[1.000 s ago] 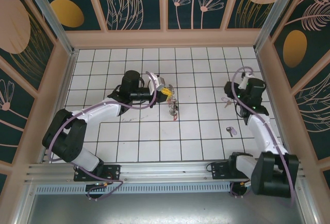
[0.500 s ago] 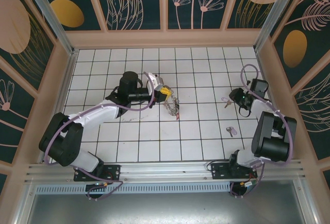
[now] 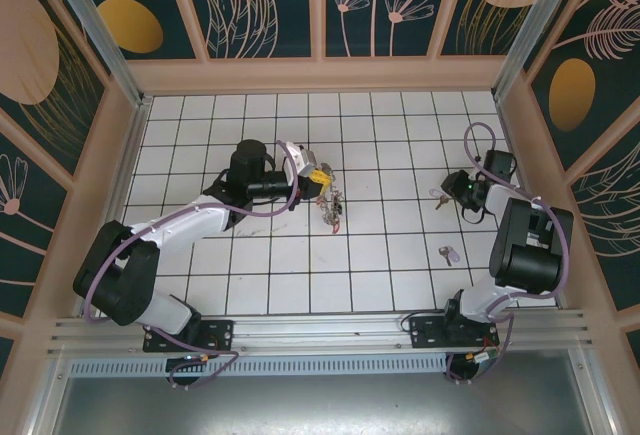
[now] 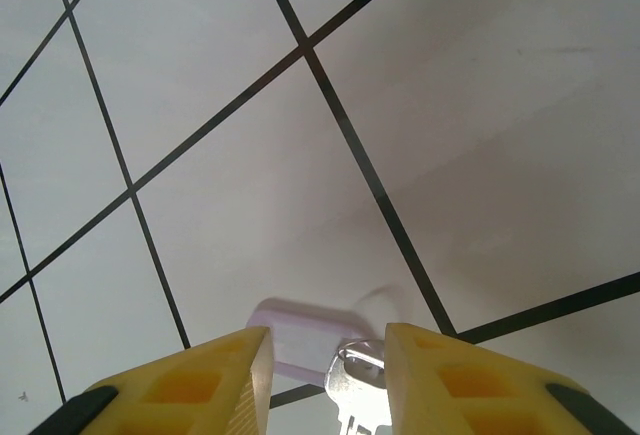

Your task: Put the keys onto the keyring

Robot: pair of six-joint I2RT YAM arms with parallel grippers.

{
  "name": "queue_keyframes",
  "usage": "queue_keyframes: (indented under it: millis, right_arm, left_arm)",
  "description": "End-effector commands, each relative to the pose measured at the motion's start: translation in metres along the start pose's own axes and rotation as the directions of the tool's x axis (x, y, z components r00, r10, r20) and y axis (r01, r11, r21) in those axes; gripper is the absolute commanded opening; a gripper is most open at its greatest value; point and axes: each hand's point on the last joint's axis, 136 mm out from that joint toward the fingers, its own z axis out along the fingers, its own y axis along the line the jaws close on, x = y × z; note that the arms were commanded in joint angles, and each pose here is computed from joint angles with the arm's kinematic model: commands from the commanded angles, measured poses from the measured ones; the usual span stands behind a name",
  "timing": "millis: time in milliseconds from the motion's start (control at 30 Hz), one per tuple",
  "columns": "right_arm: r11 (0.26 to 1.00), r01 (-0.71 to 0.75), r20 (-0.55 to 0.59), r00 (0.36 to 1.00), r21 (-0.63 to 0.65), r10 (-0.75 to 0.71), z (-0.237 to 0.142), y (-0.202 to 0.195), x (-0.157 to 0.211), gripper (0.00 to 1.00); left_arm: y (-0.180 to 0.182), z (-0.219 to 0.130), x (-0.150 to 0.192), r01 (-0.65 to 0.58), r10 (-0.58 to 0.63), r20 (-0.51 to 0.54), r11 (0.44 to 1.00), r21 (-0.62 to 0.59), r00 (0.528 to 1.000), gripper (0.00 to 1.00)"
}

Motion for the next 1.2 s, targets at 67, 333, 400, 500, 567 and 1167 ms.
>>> queue_keyframes:
  millis: [67, 333, 400, 500, 567, 1167]
  right_arm:
    - [1.000, 0.018, -0.041, 0.999, -0.001, -0.018, 0.002, -0.002, 0.010, 0.35]
    - [0.999, 0.028, -0.027, 0.999, 0.019, -0.028, 0.006, -0.005, 0.004, 0.35]
    - [0.999, 0.028, -0.036, 0.999, 0.022, -0.027, 0.010, -0.006, 0.003, 0.36]
    - [1.000, 0.025, -0.053, 0.998, 0.012, -0.024, 0.015, -0.006, 0.005, 0.35]
    - [1.000, 0.030, -0.057, 0.998, 0.000, -0.030, 0.015, -0.002, 0.007, 0.35]
    - [0.995, 0.095, -0.085, 0.992, 0.021, -0.093, 0.012, 0.007, 0.020, 0.27]
  left_arm:
    - [-0.005, 0.000, -0.023, -0.045, 0.043, 0.057, 0.999, 0.022, 0.997, 0.00]
    - [-0.006, 0.000, -0.025, -0.049, 0.047, 0.062, 0.998, 0.026, 0.997, 0.00]
    - [-0.006, 0.000, -0.025, -0.048, 0.046, 0.061, 0.999, 0.026, 0.997, 0.00]
    - [-0.006, 0.000, -0.025, -0.046, 0.045, 0.061, 0.999, 0.025, 0.997, 0.00]
    - [-0.006, 0.000, -0.024, -0.045, 0.044, 0.057, 0.999, 0.026, 0.997, 0.00]
    - [-0.004, 0.003, -0.020, -0.035, 0.033, 0.044, 0.999, 0.033, 0.998, 0.00]
